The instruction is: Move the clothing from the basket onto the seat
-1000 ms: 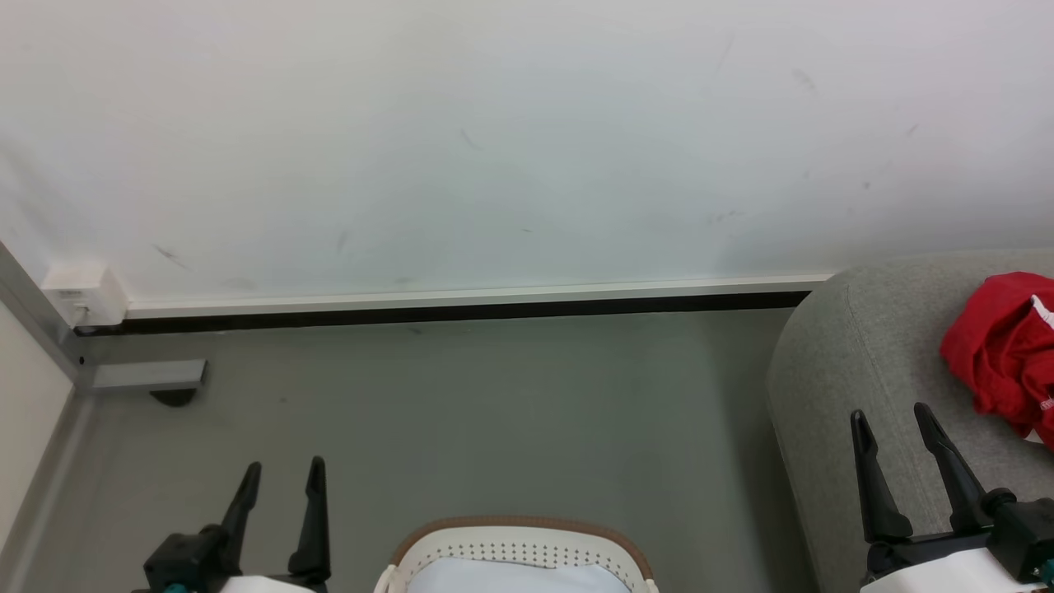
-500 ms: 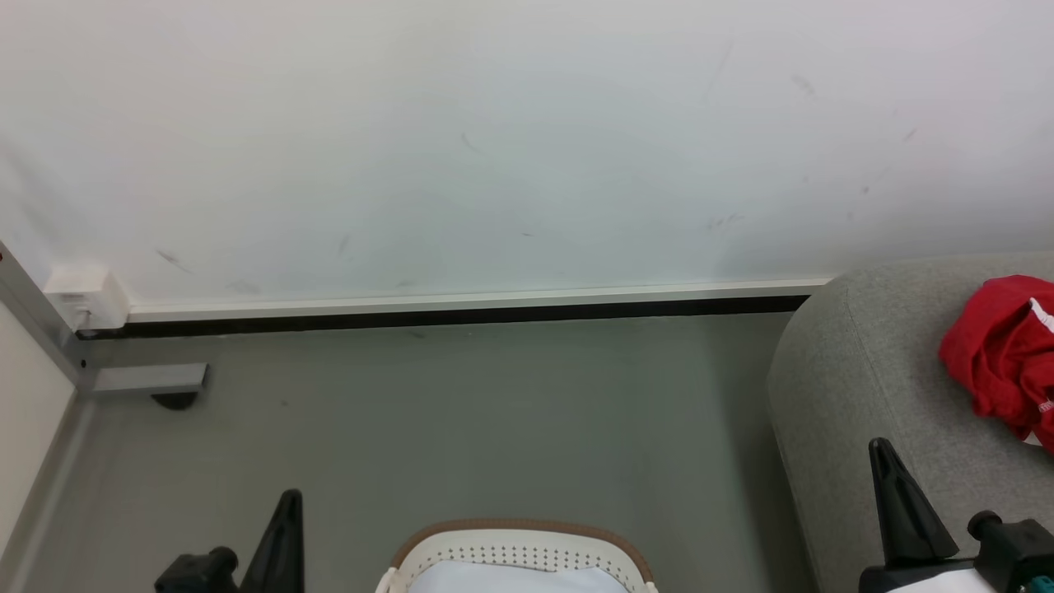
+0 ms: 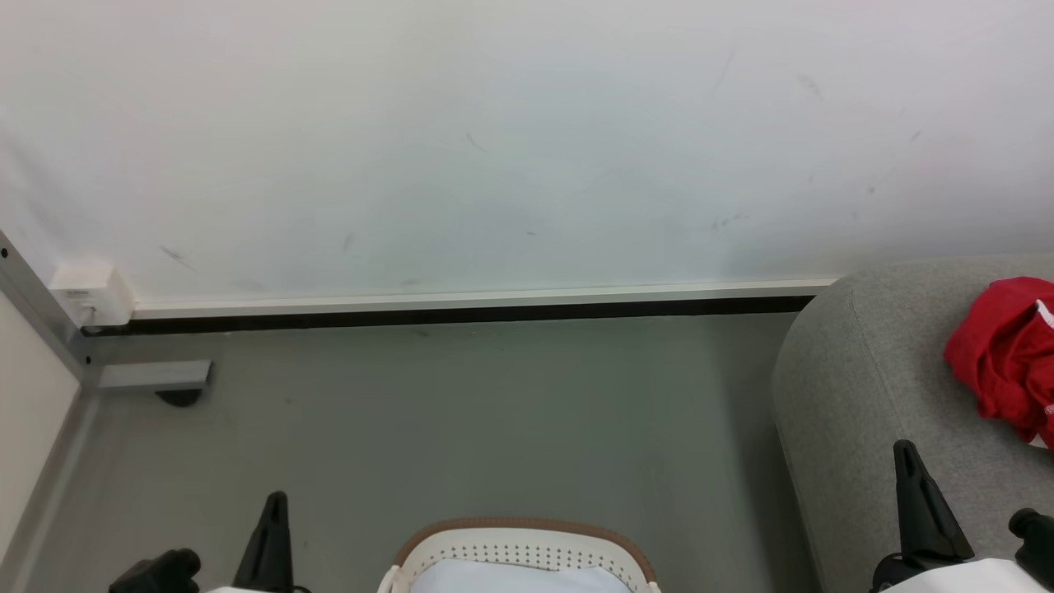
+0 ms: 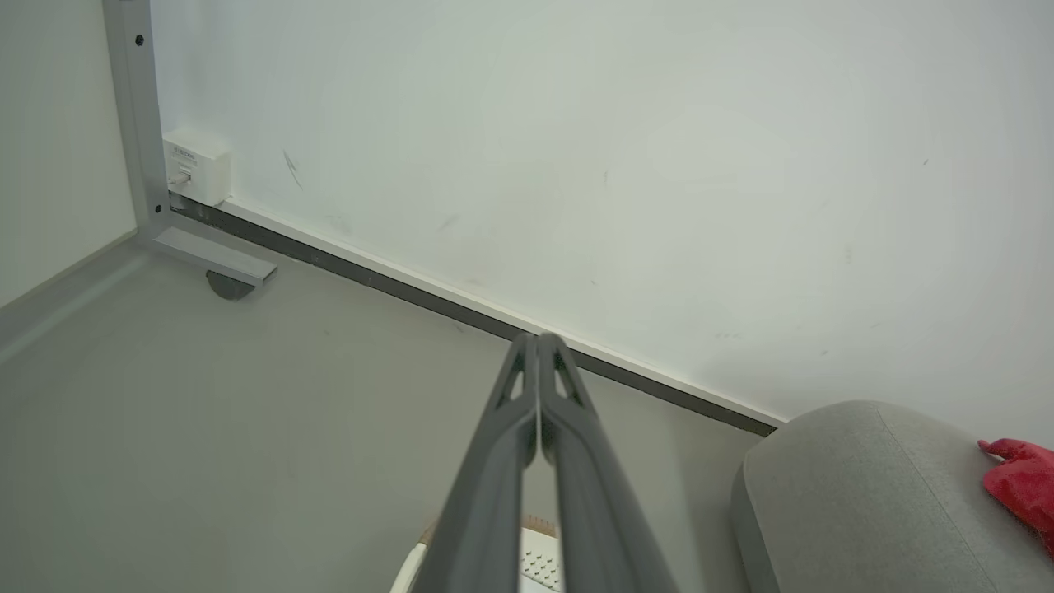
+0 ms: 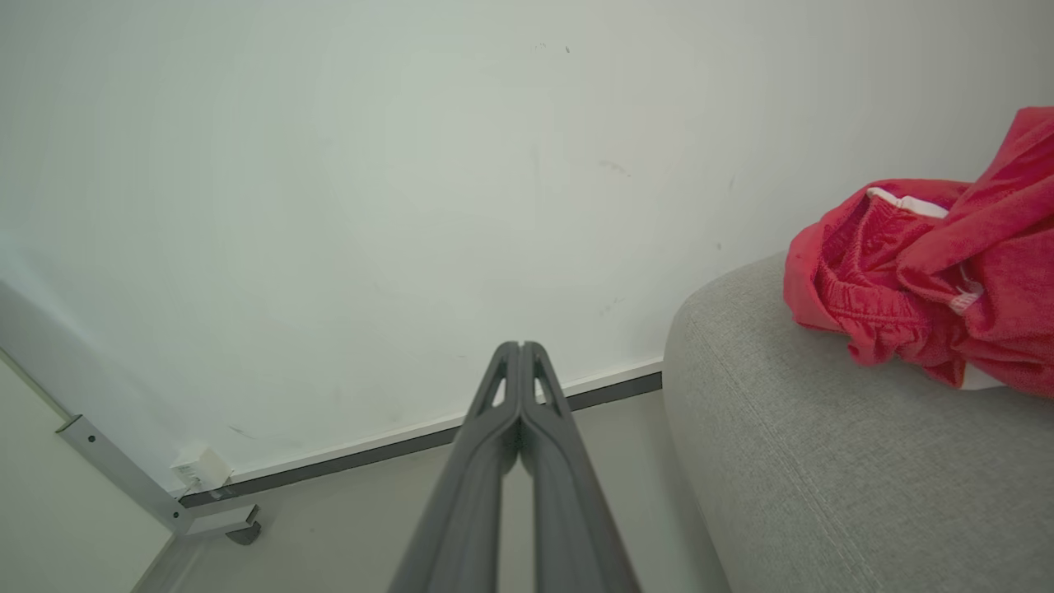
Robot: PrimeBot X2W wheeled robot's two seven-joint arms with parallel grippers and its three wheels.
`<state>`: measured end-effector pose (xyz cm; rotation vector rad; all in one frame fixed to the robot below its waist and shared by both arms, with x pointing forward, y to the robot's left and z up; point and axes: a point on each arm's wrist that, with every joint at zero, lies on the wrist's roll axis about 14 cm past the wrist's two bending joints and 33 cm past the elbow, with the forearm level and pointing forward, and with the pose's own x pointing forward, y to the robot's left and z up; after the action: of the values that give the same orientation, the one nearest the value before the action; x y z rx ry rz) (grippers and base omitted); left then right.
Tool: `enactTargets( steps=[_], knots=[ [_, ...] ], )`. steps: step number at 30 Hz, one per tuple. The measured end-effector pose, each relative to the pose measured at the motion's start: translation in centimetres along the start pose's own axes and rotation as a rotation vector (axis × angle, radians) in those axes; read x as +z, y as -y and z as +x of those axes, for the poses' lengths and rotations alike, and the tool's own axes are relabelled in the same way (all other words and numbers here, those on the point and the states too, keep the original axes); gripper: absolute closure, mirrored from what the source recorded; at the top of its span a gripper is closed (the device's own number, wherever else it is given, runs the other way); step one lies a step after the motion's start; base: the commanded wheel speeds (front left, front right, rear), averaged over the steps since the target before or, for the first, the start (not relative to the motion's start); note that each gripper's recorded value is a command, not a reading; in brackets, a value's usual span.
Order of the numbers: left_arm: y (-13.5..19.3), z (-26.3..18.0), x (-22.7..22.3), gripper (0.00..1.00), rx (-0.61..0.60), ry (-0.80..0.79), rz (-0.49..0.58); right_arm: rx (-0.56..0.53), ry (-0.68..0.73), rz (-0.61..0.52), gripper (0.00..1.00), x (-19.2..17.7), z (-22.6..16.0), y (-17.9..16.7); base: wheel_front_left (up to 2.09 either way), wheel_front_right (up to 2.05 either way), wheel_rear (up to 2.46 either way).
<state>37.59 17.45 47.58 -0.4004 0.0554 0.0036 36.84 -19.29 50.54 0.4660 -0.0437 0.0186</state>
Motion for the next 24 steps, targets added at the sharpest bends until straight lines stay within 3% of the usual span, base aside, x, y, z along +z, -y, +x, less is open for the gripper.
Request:
enactTargets(
  steps=[24],
  knots=[
    [-0.8,0.4,0.6,1.0,0.039,-0.012,-0.366,-0.067,-0.02,0.339,1.0,-0.1,0.4,1.1,0.0,0.0,0.0]
  ],
)
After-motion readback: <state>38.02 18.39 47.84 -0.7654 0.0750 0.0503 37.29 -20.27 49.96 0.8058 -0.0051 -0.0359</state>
